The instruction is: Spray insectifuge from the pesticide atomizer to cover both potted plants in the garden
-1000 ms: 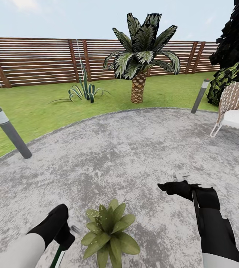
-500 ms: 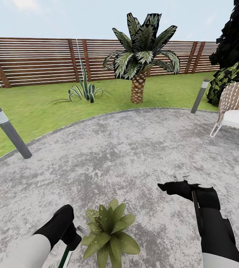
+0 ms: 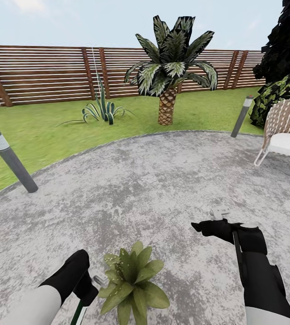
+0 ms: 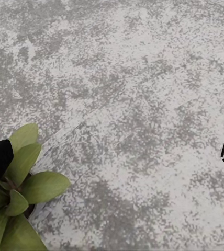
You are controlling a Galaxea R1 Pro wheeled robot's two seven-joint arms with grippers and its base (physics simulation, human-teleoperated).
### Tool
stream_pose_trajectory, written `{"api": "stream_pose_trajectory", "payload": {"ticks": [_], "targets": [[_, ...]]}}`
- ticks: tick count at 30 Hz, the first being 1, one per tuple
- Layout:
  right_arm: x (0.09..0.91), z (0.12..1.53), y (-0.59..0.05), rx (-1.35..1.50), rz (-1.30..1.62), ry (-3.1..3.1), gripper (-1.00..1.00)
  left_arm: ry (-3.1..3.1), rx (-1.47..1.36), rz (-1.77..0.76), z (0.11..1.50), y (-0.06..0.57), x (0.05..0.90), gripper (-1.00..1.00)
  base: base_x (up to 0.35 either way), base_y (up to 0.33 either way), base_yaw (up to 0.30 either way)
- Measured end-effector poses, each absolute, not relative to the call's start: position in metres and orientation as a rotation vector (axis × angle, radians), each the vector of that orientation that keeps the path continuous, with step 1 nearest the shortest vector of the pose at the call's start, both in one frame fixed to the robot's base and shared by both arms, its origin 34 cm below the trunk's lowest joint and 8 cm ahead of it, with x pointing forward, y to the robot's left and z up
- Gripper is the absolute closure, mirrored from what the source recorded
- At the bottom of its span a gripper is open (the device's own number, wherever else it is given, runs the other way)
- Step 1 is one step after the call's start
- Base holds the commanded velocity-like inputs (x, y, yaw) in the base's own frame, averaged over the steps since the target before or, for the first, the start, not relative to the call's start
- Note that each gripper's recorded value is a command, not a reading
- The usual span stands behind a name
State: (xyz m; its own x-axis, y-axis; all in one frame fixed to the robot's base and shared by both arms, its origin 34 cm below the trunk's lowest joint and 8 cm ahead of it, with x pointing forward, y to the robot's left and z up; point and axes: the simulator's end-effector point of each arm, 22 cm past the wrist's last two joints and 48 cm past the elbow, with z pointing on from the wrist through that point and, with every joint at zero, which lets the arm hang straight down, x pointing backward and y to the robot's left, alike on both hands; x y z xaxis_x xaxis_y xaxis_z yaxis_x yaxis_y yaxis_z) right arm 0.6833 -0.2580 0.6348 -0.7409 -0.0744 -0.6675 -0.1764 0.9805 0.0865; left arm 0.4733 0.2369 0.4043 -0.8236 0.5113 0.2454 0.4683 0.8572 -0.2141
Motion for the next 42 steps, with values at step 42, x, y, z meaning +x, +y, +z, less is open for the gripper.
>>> {"api": "stream_pose_trajectory", "payload": {"ticks": [42], "targets": [[0.6833,0.6342,-0.2575,-0.176,0.187,2.406,-1.00,-2.735,-0.746,0.248,0.4004,0.2294,0.4652,1.00,-0.028,0.000,-0.025]]}}
